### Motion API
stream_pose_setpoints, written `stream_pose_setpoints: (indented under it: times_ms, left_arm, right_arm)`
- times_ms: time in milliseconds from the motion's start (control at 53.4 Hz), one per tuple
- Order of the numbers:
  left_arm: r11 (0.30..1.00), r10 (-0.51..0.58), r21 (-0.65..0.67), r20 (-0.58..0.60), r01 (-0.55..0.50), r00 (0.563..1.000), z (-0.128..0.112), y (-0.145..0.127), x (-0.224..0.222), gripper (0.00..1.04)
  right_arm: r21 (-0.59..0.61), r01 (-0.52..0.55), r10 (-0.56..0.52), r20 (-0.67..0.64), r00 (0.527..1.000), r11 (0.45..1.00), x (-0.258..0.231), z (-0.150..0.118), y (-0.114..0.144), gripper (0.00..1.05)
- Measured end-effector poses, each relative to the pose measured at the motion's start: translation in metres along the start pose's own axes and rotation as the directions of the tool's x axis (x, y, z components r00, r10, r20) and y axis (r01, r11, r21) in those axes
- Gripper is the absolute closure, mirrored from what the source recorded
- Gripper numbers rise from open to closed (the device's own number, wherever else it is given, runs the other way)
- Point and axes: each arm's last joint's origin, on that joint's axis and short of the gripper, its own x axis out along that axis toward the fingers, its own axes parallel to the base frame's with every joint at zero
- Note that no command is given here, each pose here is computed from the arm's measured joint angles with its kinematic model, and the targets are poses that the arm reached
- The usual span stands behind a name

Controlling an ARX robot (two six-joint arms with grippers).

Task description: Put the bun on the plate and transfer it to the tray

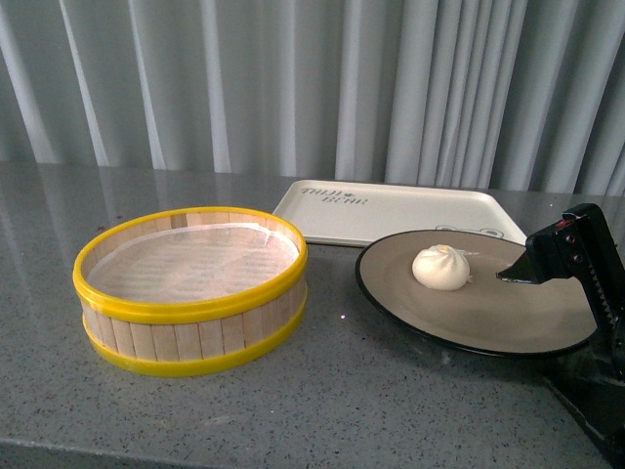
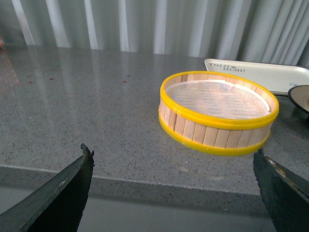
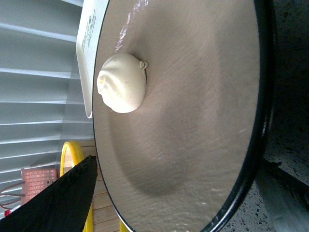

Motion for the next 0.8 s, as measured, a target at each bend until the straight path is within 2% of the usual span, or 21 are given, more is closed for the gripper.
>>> stream_pose_setpoints:
  times_ms: [449, 487, 805]
  left_arm:
    - [1.0, 0.0, 0.0, 0.0, 0.0, 1.0, 0.0, 0.0, 0.0, 0.07]
    - [1.0, 0.0, 0.0, 0.0, 0.0, 1.0, 0.0, 0.0, 0.0, 0.07]
    - [1.0, 0.0, 0.0, 0.0, 0.0, 1.0, 0.0, 0.0, 0.0, 0.07]
  right_arm:
    - [0.03, -0.006, 0.006, -0.005, 1.0, 1.0, 0.008, 0.002, -0.007, 0.08]
    - [0.034, -0.004, 0.004, -0.008, 1.0, 0.999, 0.009, 0.003, -0.007, 0.11]
    - [0.078, 0.019, -0.017, -0.023, 1.0, 0.997, 0.014, 0.004, -0.015, 0.82]
